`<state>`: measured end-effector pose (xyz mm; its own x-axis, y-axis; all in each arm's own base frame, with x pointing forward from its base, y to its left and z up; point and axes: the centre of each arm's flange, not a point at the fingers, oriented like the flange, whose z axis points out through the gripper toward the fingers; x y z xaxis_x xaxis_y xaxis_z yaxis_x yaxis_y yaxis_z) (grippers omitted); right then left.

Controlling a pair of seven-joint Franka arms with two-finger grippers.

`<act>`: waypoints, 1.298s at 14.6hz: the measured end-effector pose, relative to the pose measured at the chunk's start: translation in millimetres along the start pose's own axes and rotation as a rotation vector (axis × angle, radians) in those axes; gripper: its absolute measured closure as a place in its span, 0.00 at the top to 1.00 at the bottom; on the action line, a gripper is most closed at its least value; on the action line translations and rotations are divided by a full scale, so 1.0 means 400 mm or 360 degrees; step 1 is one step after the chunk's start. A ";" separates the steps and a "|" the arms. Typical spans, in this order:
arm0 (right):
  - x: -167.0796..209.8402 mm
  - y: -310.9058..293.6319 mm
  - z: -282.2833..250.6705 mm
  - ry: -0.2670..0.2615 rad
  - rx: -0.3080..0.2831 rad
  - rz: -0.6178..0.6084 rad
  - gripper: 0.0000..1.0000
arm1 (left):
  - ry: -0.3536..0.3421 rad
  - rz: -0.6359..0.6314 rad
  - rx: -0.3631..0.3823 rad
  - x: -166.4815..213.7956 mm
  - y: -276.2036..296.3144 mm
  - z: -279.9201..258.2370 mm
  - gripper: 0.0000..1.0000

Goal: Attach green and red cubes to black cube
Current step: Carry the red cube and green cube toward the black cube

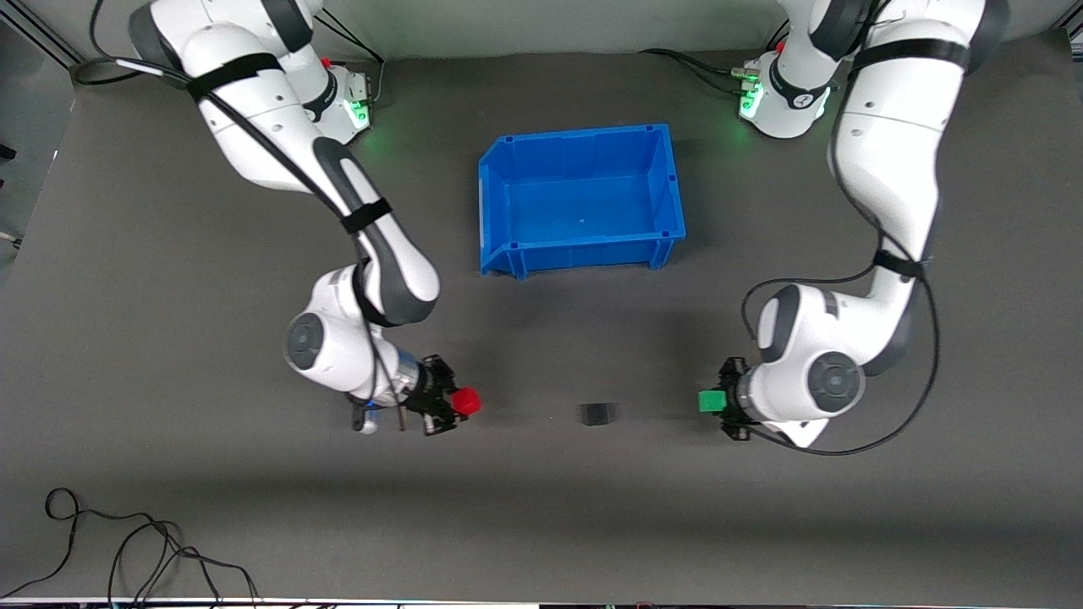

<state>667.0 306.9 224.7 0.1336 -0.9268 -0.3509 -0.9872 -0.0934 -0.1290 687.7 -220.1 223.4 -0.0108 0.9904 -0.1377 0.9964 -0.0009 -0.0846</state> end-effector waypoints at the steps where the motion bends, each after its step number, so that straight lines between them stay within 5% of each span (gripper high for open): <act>1: -0.030 0.008 0.031 0.0022 -0.0015 0.0013 0.41 | -0.0008 -0.0037 -0.0024 -0.029 0.001 0.003 0.40; 6: -0.141 0.039 0.178 0.0246 -0.0015 0.0108 0.41 | -0.0049 -0.0088 -0.0113 -0.171 -0.016 0.050 0.40; 11: -0.169 0.028 0.181 0.0235 0.0021 0.0299 0.41 | -0.0088 -0.0169 -0.0084 -0.236 -0.032 0.091 0.40; 14: -0.185 0.018 0.188 0.0160 0.0020 0.0454 0.41 | -0.0130 -0.0187 -0.0149 -0.278 -0.022 0.108 0.40; 19: -0.252 0.058 0.256 0.0146 -0.0021 0.0503 0.41 | -0.0146 -0.0179 -0.0177 -0.297 -0.019 0.108 0.40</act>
<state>639.3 435.3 162.2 -0.1875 -0.9395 -0.2868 -0.9797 0.2000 -0.0148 677.9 -343.7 197.8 -0.1252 0.9666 -0.2237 0.9916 0.1295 0.0046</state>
